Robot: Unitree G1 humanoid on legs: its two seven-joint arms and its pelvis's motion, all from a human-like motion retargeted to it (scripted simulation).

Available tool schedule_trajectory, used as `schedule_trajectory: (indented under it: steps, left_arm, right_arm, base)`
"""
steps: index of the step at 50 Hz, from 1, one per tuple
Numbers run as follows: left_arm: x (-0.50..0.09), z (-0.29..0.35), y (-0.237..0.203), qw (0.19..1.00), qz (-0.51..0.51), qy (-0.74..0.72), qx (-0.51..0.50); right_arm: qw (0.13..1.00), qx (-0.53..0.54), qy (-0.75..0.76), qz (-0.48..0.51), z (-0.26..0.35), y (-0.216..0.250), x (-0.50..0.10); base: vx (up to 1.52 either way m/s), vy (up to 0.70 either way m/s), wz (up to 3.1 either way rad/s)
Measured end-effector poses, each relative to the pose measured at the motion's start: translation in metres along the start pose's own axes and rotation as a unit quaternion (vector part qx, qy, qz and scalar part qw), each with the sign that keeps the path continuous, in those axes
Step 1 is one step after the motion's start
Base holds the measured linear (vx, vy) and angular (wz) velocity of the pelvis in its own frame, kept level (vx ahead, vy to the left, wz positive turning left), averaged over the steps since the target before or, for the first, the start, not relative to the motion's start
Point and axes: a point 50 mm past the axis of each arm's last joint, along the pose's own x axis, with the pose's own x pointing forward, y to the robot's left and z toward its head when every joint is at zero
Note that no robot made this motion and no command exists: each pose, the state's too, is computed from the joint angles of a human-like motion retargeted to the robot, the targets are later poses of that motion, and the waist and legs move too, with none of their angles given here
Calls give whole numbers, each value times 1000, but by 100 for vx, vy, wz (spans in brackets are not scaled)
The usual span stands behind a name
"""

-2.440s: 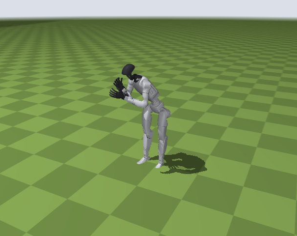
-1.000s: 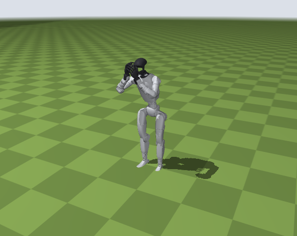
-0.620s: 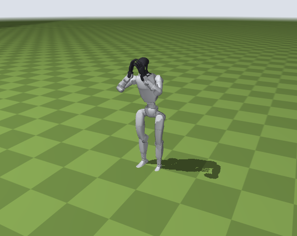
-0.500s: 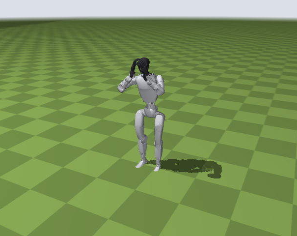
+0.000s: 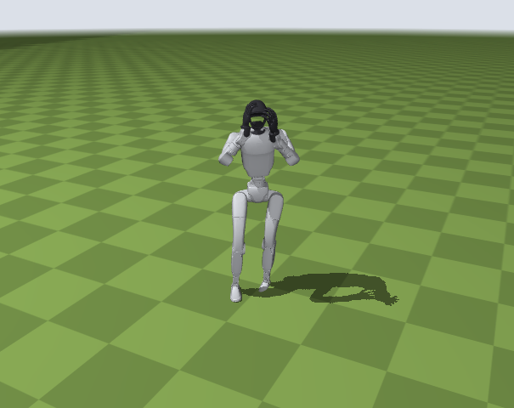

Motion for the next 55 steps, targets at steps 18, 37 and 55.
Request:
schedule_trajectory:
  steps: [18, 37, 55]
  left_arm:
    - [-23, -18, 1, 994, 64, 52, -68]
    - [-48, -24, -10, 975, 93, 98, -175]
    - [-78, -37, -19, 948, 139, 154, -240]
  right_arm:
    - [996, -60, 27, -57, -7, -6, -15]
    - [987, 58, 69, -133, 12, -2, -43]
    - [943, 165, 173, -233, 7, -4, -84]
  base:
    - [26, -18, 95]
    - [19, -14, 78]
    - [6, 0, 57]
